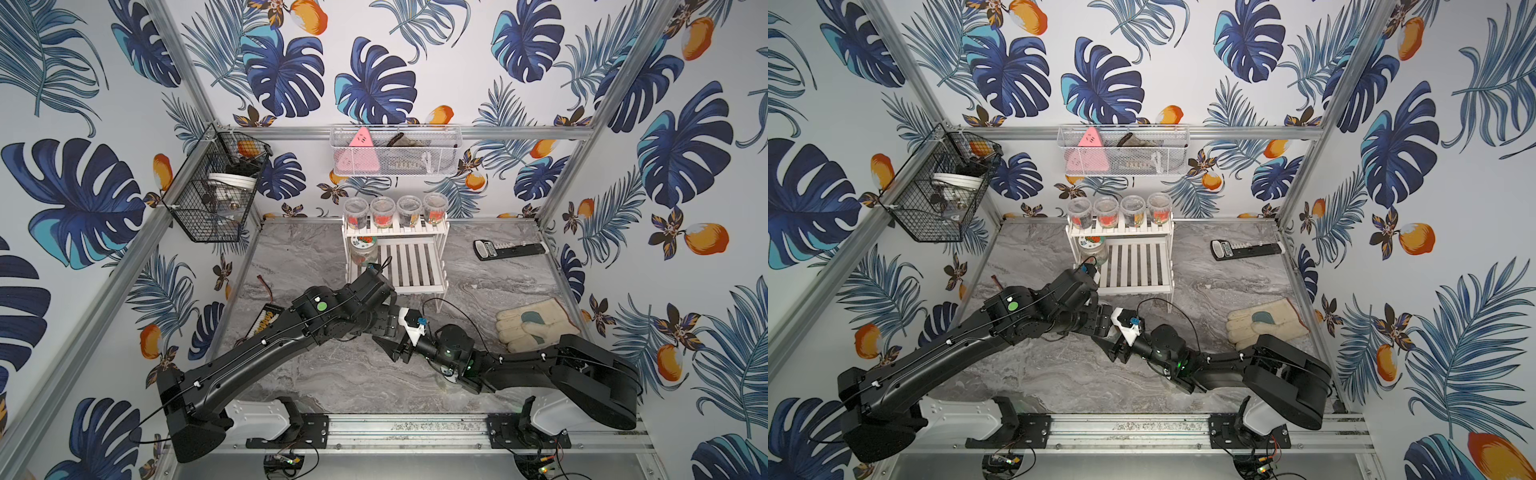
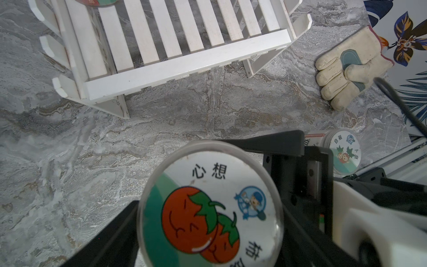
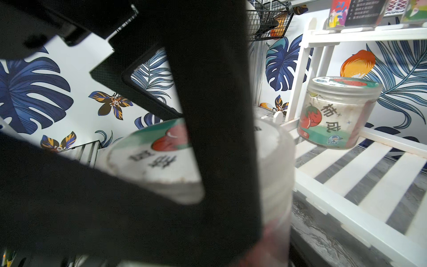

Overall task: Place the seed container on the shelf
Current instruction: Pick up the seed jar at the center of the board, then place the seed jar on the shelf.

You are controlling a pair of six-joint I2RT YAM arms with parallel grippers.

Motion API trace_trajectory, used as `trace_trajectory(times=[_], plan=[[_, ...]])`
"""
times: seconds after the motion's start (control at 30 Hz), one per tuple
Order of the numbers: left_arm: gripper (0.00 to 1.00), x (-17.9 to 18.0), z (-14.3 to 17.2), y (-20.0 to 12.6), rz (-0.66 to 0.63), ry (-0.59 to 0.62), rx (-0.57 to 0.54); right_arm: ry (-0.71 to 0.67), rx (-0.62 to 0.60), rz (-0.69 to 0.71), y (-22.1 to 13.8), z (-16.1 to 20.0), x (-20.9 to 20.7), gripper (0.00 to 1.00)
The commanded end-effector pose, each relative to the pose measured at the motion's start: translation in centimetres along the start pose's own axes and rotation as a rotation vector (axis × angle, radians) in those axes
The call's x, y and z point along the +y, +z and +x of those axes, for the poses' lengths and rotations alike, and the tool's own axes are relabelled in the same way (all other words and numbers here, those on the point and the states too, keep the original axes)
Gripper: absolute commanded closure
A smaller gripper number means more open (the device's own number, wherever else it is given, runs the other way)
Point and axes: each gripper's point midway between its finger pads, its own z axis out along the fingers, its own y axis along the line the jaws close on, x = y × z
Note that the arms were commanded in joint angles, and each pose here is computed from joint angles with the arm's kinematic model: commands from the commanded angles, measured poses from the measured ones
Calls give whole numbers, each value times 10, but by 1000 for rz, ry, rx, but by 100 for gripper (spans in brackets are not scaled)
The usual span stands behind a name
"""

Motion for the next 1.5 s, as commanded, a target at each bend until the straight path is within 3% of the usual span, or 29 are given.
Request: trace_trajectory(times=[0.0, 0.17, 0.43, 0.57, 0.93, 1.47], plan=[[16, -15, -2, -2, 76, 4, 2, 27, -6, 47, 1, -3, -9, 25], [2, -21, -10, -9, 115, 6, -37, 59, -6, 94, -4, 0, -23, 26], [1, 9, -32, -46, 54, -74, -247, 138, 40, 248, -16, 4, -81, 25], [1, 27, -30, -52, 7, -110, -297, 127, 46, 337, -15, -6, -106, 24], [1, 50, -16, -43, -65, -113, -282, 129, 80, 519, 4, -16, -160, 21], [1, 47, -10, -29, -60, -85, -246, 75, 217, 608, 3, -2, -178, 10]])
